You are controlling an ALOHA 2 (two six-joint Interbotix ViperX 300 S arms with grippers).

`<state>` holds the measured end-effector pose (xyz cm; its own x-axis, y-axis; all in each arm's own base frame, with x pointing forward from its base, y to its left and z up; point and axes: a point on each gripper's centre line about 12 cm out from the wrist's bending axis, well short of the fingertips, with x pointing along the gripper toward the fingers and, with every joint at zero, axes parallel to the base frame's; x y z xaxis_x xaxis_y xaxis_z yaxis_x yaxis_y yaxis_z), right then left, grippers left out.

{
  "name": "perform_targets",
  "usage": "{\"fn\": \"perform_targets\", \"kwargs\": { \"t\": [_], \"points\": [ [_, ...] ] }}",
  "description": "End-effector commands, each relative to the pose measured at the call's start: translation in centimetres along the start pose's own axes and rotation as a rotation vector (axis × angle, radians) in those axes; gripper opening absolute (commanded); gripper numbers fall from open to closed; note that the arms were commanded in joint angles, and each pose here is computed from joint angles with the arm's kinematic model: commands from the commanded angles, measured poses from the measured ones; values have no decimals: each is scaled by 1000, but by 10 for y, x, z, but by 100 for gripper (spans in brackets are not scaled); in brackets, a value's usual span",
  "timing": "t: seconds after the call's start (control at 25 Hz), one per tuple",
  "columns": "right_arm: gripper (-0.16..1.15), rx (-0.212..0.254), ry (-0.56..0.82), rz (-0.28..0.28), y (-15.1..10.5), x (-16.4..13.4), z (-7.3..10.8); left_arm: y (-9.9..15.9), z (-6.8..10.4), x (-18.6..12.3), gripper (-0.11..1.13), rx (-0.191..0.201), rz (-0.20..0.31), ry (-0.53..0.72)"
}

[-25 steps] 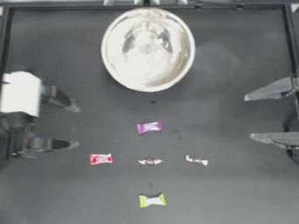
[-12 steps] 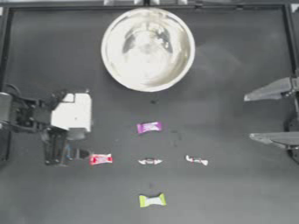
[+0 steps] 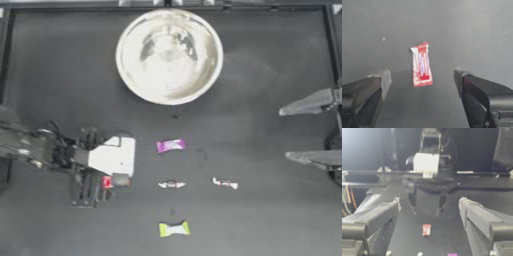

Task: Put candies in bowl

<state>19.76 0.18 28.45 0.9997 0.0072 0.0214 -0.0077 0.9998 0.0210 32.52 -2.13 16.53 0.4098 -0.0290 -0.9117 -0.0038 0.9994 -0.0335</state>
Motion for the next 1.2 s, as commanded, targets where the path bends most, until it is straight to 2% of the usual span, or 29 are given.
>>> {"fn": "perform_targets", "kwargs": {
  "t": [0.04, 0.44, 1.04, 1.2],
  "points": [
    [99, 8, -17, 0, 0, 2, 6, -3, 10, 2, 102, 5, -2, -12],
    [99, 8, -15, 0, 0, 1, 5, -2, 8, 32, 102, 5, 3, 18],
    [99, 6, -17, 2, 1, 1, 4, -1, 3, 52, 102, -2, 3, 47],
    [99, 8, -20, 0, 0, 1, 5, -2, 3, 53, 93, -1, 2, 49]
  ]
}}
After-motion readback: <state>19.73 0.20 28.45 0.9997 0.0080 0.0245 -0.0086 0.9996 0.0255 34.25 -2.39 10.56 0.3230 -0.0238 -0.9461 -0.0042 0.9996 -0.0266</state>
